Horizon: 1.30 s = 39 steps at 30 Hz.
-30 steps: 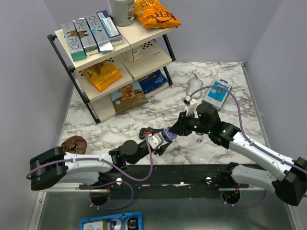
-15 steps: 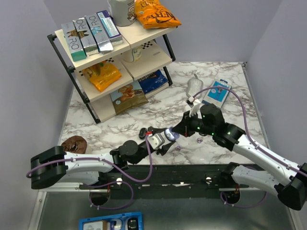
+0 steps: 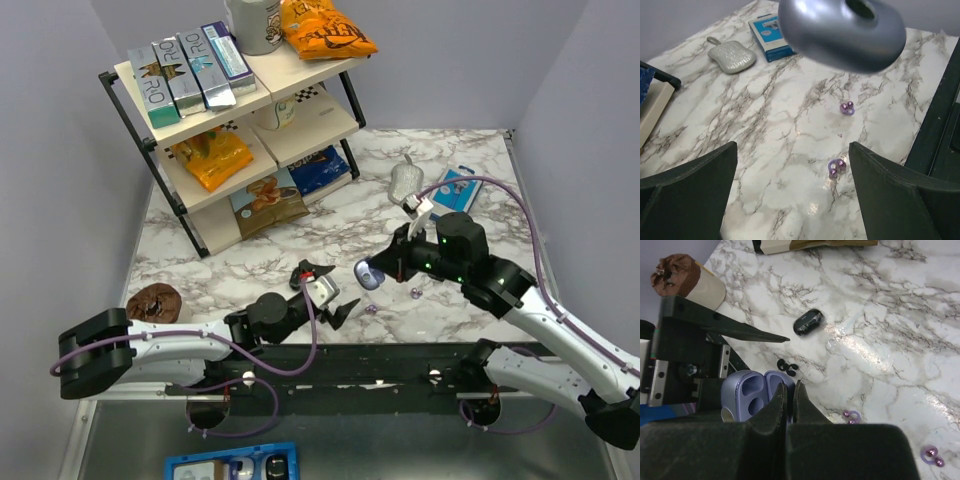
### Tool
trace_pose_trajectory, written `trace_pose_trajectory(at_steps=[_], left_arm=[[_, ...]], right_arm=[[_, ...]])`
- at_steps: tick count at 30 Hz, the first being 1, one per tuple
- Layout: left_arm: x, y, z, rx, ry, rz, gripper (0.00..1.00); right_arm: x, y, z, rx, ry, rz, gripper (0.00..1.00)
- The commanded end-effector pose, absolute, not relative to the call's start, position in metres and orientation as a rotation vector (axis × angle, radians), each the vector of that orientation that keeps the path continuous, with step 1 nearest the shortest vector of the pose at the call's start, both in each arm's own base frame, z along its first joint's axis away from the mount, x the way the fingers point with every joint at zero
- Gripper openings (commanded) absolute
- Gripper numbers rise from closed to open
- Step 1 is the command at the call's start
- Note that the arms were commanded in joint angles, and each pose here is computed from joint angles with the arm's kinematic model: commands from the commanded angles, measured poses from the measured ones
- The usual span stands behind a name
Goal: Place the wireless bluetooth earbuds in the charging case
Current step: Adjust the charging case.
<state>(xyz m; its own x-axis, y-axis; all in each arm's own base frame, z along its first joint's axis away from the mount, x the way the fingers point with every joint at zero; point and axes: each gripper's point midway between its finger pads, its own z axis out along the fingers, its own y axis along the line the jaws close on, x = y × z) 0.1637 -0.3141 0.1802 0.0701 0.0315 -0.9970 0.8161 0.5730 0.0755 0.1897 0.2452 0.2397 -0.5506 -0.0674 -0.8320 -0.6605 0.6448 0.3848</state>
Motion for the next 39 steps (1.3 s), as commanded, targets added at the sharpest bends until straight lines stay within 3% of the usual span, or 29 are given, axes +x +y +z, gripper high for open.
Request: trace_pose_trajectory(at_steps=[1, 10, 18, 25, 39], left_arm=[[0.167, -0.306, 0.171, 0.770, 1.433, -0.666, 0.99], [0.157, -0.306, 0.179, 0.780, 1.576, -0.720, 0.99], [0.108, -0.315, 0.216, 0.979, 1.550, -1.245, 0.99], [0.105, -0.321, 0.210, 1.194, 1.595, -1.304, 0.99], [0.143, -0.339, 0.219, 1.246, 1.550, -1.297, 0.96]], right_arm=[[0.188, 0.238, 0.245, -0.600, 2.017, 0.852, 0.01], [0.214, 0.216, 0.244, -0.644, 1.912, 0.608, 0.01], [0.237, 0.188, 0.272, -0.647, 1.709, 0.375, 0.01], [0.222, 0.203, 0.288, -0.822, 1.588, 0.361, 0.01], [0.205, 0.234, 0.253, -1.049, 1.586, 0.212, 0.01]])
